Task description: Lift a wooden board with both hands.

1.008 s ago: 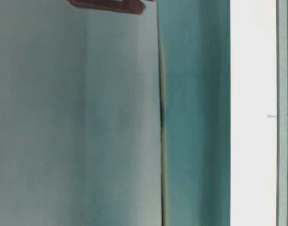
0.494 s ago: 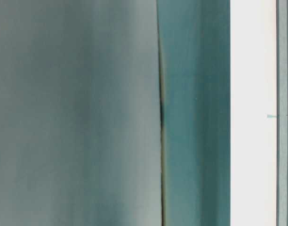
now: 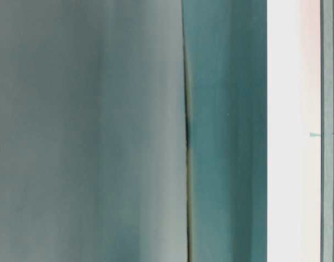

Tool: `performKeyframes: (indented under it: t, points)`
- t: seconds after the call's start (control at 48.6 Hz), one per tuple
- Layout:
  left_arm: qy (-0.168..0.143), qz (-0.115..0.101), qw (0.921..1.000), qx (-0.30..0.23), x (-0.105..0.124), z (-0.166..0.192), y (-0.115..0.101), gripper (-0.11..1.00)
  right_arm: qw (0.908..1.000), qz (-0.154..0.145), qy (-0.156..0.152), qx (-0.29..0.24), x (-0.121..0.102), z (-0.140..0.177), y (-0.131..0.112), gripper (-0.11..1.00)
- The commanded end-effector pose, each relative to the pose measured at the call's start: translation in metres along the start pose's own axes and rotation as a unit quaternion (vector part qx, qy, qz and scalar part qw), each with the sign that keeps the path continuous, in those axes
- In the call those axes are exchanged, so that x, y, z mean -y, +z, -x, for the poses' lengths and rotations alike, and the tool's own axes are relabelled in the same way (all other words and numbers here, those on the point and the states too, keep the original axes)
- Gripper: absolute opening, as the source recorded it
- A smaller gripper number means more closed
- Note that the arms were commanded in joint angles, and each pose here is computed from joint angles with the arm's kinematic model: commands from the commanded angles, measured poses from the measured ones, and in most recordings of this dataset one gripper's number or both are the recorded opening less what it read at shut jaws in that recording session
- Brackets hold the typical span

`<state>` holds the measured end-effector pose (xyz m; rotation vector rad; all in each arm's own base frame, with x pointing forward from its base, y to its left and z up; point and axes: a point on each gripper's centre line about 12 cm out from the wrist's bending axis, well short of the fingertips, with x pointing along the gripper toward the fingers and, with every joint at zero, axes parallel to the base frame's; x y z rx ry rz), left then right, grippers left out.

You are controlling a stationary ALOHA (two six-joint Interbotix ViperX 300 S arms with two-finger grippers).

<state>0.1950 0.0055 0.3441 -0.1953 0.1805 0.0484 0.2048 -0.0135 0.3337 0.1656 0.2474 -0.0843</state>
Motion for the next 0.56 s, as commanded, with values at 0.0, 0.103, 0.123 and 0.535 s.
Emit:
performKeyframes:
  t: [0.0, 0.103, 0.123, 0.535]
  points:
    - [-0.003, -0.002, 0.9999, 0.013, 0.0019, 0.0021, 0.0087, 0.97, 0.9999, -0.002, 0.001, 0.012, -0.0003, 0.0029, 0.0036, 0.94]
    - [-0.003, -0.002, 0.9999, 0.016, 0.0021, 0.0037, 0.0096, 0.97, 0.9998, -0.002, 0.002, 0.018, -0.0004, 0.0055, 0.0047, 0.94]
    - [-0.004, -0.001, 0.9999, 0.016, 0.0021, 0.0041, 0.0098, 0.97, 0.9998, -0.002, 0.001, 0.019, -0.0002, 0.0063, 0.0052, 0.94]
    - [-0.007, 0.0, 0.9996, 0.028, 0.0033, 0.0101, 0.0145, 0.97, 0.9996, -0.002, 0.003, 0.027, -0.0004, 0.0101, 0.0069, 0.94]
